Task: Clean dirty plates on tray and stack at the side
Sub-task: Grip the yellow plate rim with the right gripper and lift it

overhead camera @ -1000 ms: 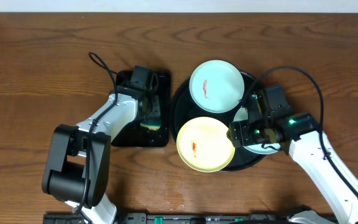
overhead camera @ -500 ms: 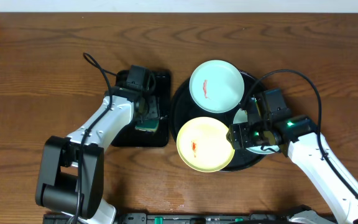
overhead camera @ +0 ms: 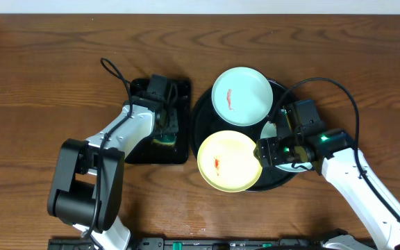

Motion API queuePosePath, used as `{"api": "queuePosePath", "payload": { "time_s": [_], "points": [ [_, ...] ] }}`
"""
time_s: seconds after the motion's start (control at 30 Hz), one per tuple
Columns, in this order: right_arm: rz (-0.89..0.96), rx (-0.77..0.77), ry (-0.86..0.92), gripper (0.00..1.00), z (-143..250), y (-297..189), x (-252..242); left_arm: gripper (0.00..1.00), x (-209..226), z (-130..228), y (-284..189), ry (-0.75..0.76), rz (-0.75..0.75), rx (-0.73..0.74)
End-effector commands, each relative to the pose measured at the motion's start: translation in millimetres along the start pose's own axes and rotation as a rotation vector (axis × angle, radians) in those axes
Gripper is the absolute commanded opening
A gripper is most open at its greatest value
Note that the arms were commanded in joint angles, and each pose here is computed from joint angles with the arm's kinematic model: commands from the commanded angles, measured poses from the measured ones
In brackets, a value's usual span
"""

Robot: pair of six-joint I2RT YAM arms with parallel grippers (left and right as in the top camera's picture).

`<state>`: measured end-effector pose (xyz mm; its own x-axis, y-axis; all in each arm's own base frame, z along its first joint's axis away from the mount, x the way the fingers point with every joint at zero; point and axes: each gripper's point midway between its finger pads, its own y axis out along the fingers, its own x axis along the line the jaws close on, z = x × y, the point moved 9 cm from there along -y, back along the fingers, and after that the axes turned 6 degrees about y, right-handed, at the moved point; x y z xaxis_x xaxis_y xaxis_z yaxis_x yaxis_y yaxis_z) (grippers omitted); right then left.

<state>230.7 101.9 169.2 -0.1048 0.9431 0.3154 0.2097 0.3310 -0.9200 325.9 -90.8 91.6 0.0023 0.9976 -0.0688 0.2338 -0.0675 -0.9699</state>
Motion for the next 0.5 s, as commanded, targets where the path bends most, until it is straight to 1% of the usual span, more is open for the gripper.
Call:
{"api": "queuePosePath", "payload": {
  "time_s": [0.0, 0.07, 0.1, 0.17, 0.33, 0.47],
  "points": [
    [0.0, 0.007, -0.004, 0.66, 2, 3, 2, 0.07, 0, 9, 3, 0.003, -0.005, 0.058],
    [-0.002, 0.008, -0.021, 0.47, 2, 5, 3, 0.07, -1, 4, -11, 0.004, 0.001, 0.037],
    [-0.001, 0.015, -0.031, 0.43, 3, 7, 4, 0.07, -2, 2, -19, 0.004, 0.004, 0.025],
    [0.004, 0.036, -0.042, 0.45, 5, 12, 7, 0.08, -3, -1, -38, 0.004, 0.013, -0.003],
    [0.048, 0.125, -0.053, 0.56, 10, 34, 7, 0.07, -2, 4, -86, 0.005, 0.033, -0.071],
    [0.168, 0.158, 0.013, 0.56, 10, 57, -4, 0.07, 1, 15, -117, 0.006, 0.046, -0.105]
  ]
}}
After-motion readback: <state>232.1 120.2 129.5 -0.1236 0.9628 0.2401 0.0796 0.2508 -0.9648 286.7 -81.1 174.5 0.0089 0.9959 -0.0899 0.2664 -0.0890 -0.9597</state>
